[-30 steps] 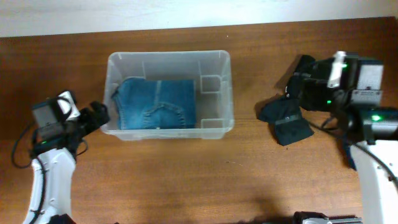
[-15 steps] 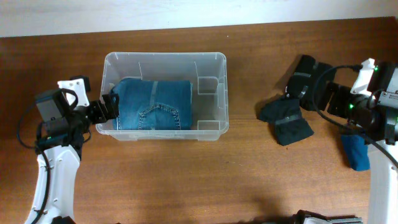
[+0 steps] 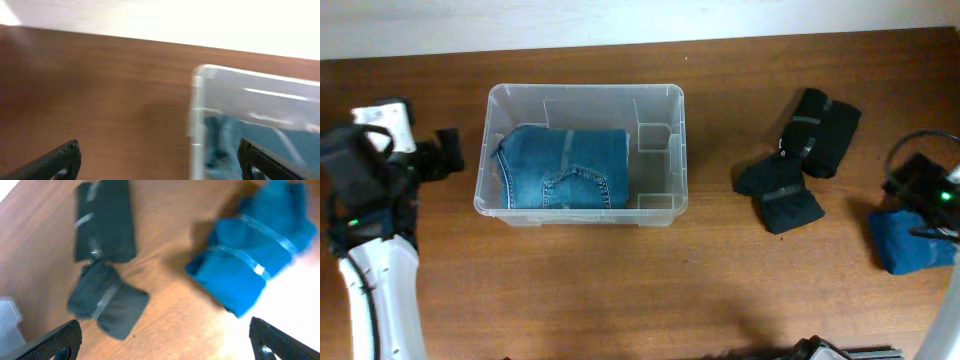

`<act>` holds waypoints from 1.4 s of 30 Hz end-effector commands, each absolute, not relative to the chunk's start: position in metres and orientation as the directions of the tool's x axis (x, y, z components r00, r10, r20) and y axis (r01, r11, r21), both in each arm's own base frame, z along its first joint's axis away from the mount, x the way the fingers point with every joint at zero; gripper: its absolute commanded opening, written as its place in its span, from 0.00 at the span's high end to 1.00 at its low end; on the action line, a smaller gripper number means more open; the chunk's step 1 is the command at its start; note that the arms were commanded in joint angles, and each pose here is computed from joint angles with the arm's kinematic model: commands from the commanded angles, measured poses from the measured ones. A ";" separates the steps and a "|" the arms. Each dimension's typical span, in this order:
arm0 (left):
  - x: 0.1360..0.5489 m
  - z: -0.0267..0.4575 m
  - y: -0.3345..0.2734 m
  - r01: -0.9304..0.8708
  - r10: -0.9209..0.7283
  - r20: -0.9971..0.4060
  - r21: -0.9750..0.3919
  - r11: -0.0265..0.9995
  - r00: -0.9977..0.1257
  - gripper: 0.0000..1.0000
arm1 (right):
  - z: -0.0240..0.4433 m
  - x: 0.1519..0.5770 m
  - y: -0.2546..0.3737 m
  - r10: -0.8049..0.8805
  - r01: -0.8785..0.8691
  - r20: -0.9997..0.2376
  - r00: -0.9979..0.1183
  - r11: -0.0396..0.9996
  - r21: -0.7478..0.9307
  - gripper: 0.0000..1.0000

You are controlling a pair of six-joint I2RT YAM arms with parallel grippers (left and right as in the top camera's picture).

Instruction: Pack container

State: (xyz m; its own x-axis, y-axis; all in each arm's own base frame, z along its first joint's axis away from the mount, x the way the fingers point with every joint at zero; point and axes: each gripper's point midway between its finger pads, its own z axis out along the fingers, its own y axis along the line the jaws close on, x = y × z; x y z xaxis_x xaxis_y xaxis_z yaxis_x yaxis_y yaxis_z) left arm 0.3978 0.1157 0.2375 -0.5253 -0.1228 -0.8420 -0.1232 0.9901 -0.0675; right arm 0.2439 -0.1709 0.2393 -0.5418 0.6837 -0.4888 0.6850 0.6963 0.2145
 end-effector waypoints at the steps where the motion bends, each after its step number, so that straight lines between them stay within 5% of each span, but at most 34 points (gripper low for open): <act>1: 0.390 0.232 0.137 -0.214 -0.179 -0.823 -0.072 0.974 -0.540 0.01 | 0.225 0.225 -0.190 0.788 0.782 -0.444 -0.426 0.568 0.258 0.11; 6: 0.391 0.200 0.145 -0.248 -0.213 -0.765 -0.072 0.966 -0.608 0.01 | 0.185 0.217 -0.207 0.834 0.819 -0.392 -0.389 0.507 0.267 0.33; 16: 0.401 0.134 0.150 -0.264 -0.258 -0.655 -0.093 0.960 -0.710 0.01 | 0.125 0.217 -0.208 0.866 0.841 -0.277 -0.416 0.482 0.246 0.37; 22: 0.402 0.124 0.150 -0.263 -0.264 -0.639 -0.099 0.960 -0.723 0.01 | 0.101 0.219 -0.211 0.873 0.848 -0.243 -0.422 0.475 0.235 0.54; 33: 0.403 0.125 0.150 -0.263 -0.263 -0.642 -0.098 0.960 -0.720 0.01 | 0.067 0.243 -0.239 0.861 0.839 -0.276 -0.426 0.491 0.235 0.54; 39: 0.403 0.125 0.150 -0.262 -0.263 -0.642 -0.098 0.960 -0.720 0.01 | 0.044 0.234 -0.228 0.879 0.854 -0.179 -0.442 0.473 0.217 0.93; 42: 0.403 0.125 0.150 -0.262 -0.263 -0.642 -0.098 0.960 -0.720 0.01 | 0.043 0.233 -0.222 0.878 0.852 -0.156 -0.454 0.478 0.213 0.96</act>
State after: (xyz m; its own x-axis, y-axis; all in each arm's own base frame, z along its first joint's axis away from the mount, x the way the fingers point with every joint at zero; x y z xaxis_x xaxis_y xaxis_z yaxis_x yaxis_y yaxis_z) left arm 0.4008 0.1473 0.1233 -0.7255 -0.2563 -0.6387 -0.2536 0.9623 -0.0981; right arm 0.2390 -0.2319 0.0546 -0.4383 0.8736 -0.2115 0.8474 0.4800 0.2267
